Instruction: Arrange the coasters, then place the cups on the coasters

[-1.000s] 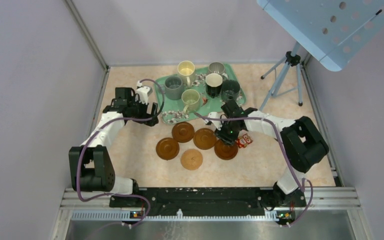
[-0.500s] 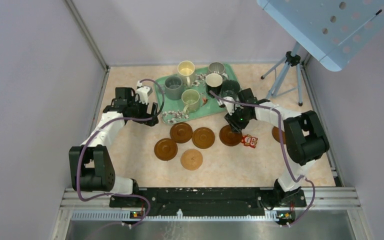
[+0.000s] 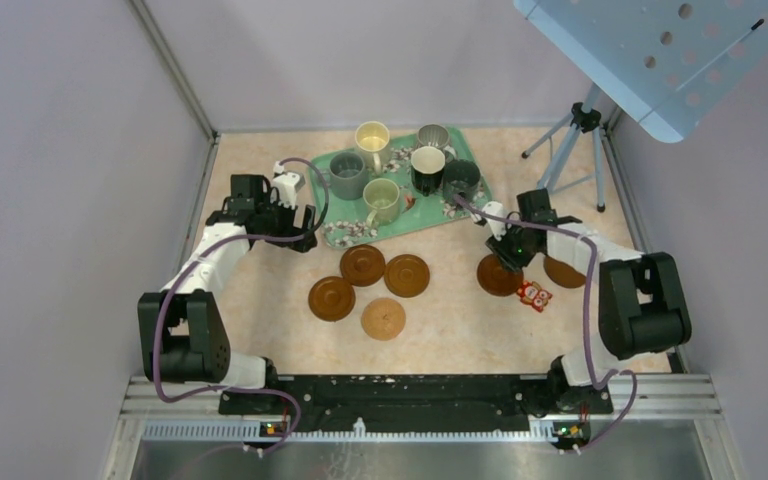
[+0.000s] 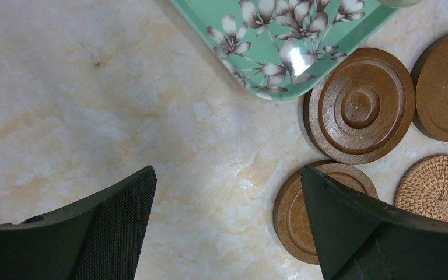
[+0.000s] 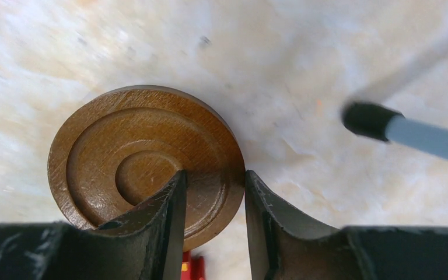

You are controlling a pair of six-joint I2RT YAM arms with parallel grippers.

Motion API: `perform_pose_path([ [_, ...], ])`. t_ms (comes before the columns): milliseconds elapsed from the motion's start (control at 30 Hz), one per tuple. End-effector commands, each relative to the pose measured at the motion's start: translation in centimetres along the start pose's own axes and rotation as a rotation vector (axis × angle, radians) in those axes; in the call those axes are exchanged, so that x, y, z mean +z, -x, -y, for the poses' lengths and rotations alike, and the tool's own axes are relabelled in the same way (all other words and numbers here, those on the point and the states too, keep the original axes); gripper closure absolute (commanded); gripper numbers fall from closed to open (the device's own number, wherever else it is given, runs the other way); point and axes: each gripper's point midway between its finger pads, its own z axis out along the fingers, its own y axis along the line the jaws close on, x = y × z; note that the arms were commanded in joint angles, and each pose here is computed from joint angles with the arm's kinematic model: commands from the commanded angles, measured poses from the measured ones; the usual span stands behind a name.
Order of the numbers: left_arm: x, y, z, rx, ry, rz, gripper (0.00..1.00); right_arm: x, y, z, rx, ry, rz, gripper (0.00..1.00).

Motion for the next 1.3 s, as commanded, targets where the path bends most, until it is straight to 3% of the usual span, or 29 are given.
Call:
perform_pose_path([
  [0, -0.4, 1.8, 0.1, 0.007, -0.004, 0.045, 0.01, -1.2, -9.8, 2.0, -0.071, -0.064, -0.321, 0.68],
  [200, -0.2, 1.6, 0.2, 0.005, -0.011, 0.041, 0.01, -2.6, -11.3, 3.5, -0.039, -0.084, -0.324, 0.68],
  [633, -0.4, 1.6, 0.1, 0.007, -0.005, 0.039, 0.01, -0.2, -4.2, 1.3, 0.002, -0.002, -0.179, 0.69],
  [900, -0.3, 1.6, 0.2, 0.005, -0.011, 0.039, 0.01, 0.3, -3.0, 0.7, 0.004, 0.031, -0.165, 0.68],
  [1267, -0.9, 2.1, 1.1, 0.065, -0.060, 0.063, 0.01, -4.8, 3.7, 0.7, 0.076, 0.058, 0.045, 0.46],
])
